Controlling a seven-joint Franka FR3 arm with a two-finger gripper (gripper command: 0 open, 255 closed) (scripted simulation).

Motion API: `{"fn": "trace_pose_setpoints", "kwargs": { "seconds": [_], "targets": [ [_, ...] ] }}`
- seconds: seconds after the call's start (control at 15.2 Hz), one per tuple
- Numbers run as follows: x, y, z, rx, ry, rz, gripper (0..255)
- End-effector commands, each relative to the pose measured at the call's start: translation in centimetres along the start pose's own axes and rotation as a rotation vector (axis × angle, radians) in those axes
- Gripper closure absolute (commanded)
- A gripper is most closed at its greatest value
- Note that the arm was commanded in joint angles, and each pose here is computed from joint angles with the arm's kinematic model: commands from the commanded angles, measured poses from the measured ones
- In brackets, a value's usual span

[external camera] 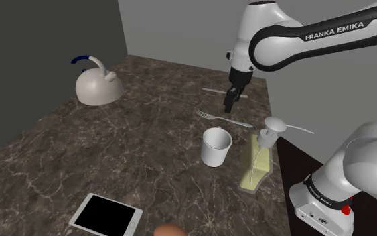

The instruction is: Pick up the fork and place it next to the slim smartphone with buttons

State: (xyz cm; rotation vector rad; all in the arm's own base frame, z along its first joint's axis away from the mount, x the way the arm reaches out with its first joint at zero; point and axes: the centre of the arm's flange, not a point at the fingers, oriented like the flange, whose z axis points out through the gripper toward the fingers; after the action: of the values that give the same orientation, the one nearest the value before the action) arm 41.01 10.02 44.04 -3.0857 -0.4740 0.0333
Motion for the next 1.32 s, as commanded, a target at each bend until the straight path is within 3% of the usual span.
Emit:
{"fn": "trace_pose_setpoints", "kwargs": {
  "seconds": [0.0,0.2,0.73,1.25],
  "targets": [
    [1.9,-1.1,0.8,-0.001,0.026,-0.029,0],
    [4.7,-2.7,2.5,-0.004,0.059,-0.072,0],
    [5.0,-2.7,6.5,-0.004,0.06,-0.073,0],
    [5.0,-2.7,6.5,-0.004,0.059,-0.073,0]
  ]
}}
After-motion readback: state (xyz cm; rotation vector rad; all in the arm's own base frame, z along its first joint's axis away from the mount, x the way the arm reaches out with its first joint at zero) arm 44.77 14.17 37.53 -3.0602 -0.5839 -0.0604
